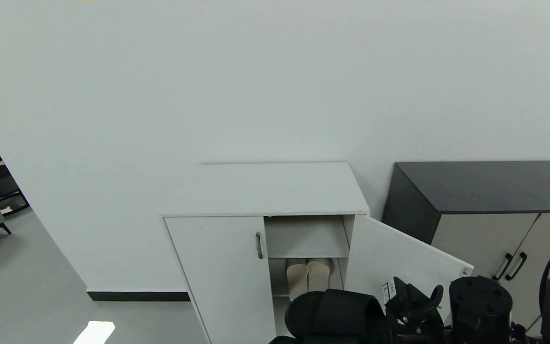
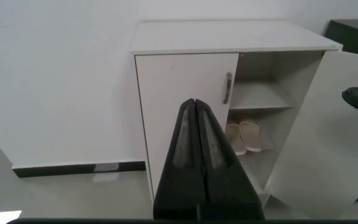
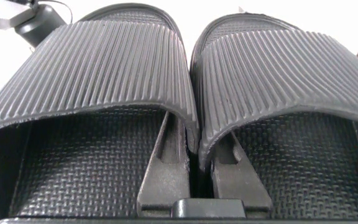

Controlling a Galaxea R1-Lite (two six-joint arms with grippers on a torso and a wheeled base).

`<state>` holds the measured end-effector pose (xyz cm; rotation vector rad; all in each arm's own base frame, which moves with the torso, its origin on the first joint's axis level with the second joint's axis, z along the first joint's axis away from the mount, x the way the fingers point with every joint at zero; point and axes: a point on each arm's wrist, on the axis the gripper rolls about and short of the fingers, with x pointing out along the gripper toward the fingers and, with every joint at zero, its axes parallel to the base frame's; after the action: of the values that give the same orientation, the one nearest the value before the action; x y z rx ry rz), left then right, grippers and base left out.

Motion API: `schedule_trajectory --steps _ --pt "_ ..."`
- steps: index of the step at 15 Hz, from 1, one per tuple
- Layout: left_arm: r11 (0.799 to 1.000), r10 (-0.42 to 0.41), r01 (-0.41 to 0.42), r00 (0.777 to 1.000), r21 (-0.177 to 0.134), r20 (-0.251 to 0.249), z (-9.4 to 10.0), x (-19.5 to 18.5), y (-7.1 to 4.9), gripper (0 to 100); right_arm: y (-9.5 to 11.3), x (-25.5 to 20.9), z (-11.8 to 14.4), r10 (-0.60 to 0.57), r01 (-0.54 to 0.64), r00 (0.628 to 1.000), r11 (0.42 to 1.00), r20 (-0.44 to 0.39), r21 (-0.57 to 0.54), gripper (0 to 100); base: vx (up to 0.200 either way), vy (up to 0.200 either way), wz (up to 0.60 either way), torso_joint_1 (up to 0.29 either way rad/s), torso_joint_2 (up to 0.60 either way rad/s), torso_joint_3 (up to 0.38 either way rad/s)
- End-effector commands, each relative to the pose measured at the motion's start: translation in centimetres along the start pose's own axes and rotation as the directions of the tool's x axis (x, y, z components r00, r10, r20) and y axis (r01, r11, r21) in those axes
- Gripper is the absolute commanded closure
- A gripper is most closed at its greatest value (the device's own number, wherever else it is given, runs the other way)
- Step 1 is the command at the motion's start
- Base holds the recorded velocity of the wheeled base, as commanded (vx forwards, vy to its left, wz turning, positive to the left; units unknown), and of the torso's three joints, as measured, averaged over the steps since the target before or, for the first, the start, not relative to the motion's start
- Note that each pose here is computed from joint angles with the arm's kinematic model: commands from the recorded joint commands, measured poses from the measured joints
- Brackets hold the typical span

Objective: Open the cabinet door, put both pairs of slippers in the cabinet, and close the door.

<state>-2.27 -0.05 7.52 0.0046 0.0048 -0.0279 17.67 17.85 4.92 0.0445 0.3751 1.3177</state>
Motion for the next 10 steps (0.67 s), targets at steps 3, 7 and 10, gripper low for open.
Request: schedule_trajectory --steps 3,7,10 --pt "1.000 0.000 0.000 1.000 -0.002 0.000 0.00 0.00 0.00 100 0.02 0.08 -0.08 0.003 -0.003 1.000 1.000 -0.003 0.001 100 0.000 0.000 0.00 -0.172 0.38 0.199" --pt "1.000 0.000 0.000 1.000 -0.011 0.002 0.04 -0.01 0.00 100 -0.17 0.37 -0.48 0.003 -0.003 1.000 1.000 -0.017 0.010 100 0.000 0.000 0.00 -0.198 0.45 0.237" --pt "1.000 0.000 0.000 1.000 -0.011 0.002 0.04 -0.01 0.00 100 -0.22 0.44 -0.55 0.003 -0.003 1.000 1.000 -0.020 0.010 100 0.000 0.000 0.00 -0.251 0.54 0.295"
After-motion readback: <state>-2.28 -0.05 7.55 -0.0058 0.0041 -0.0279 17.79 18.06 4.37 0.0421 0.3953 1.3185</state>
